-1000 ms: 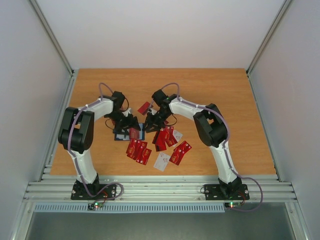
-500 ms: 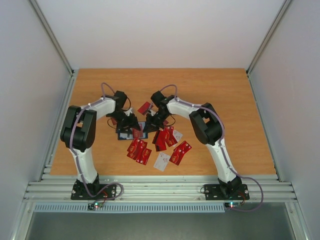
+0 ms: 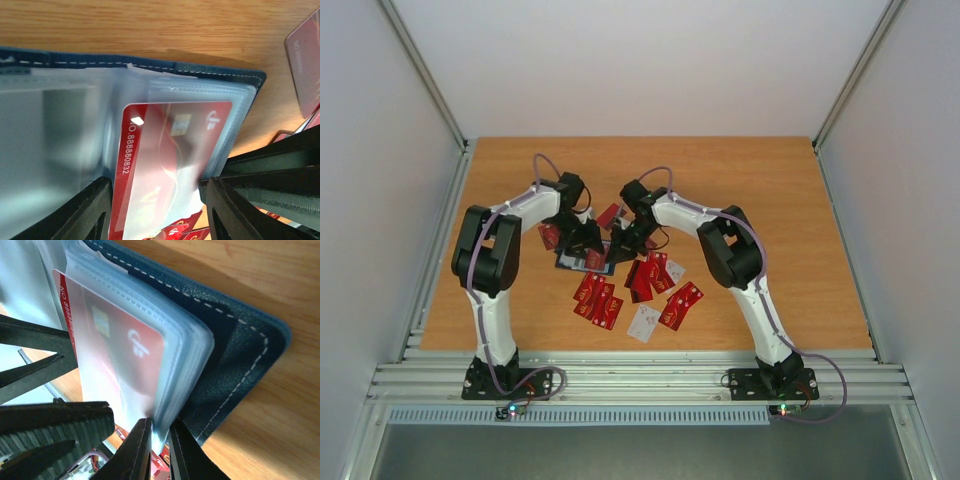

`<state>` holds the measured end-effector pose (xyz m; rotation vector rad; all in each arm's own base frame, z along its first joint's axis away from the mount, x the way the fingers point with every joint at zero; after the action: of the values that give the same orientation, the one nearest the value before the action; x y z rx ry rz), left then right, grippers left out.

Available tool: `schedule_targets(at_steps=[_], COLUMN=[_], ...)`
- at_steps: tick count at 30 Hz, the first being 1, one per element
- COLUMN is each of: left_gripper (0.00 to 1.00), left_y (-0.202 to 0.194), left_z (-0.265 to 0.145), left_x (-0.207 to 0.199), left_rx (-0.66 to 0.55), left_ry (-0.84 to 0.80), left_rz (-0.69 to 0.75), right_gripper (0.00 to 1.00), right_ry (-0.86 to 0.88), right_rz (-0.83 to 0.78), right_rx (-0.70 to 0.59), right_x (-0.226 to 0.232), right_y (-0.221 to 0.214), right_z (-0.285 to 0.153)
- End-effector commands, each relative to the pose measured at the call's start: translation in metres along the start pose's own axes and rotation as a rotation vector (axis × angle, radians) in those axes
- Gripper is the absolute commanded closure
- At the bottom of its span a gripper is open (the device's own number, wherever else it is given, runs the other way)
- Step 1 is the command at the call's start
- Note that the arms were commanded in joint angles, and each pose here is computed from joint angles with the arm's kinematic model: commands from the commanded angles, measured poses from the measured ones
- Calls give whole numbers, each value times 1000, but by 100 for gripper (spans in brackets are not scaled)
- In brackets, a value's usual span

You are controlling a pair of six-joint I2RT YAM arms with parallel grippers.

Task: Put the credit cards into the card holder

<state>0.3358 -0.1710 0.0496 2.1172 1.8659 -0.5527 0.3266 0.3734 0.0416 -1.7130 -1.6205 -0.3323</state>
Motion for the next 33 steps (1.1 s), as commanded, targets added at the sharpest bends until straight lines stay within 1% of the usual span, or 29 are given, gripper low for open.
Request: schedule_targets(at_steps=[1,4,14,22,27,31,33], left_gripper=[45,44,44,44,43,43,44], left_y=[0,1,10,12,11,10,9], left_z=[2,3,12,9,5,1,-2], left_x=[-3,-5,-14,-13,-8,-13,-16], left_rx=[19,17,-6,-18,-20,-38,-46], left_ry=[47,48,-1,22,64,45,34], left_rz=[50,65,109,205,250,250,243], right_gripper=[88,88,87,84,81,80,81], right_ry=[-11,-6,7,13,16,26,18], right_rz=[-31,-40,-42,-67,-81,-80,-117], right_rx=[0,-2,19,23,3,-13,-21], right_x=[4,9,15,22,27,30,30], right_y=[5,6,9,8,9,10,9], right_z=[6,4,5,-1,-16,-30,-35])
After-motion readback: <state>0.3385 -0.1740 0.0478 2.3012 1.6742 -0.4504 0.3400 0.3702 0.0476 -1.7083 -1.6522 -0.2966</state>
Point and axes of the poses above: each gripper's point midway between its finger pads, its own z axis out along the fingers, its own x axis along the line the jaws close on, y = z × x, the point moved 2 cm from there along -z, back along the fingers, and after that the axes turned 11 degrees about z, right-handed, at the moved point
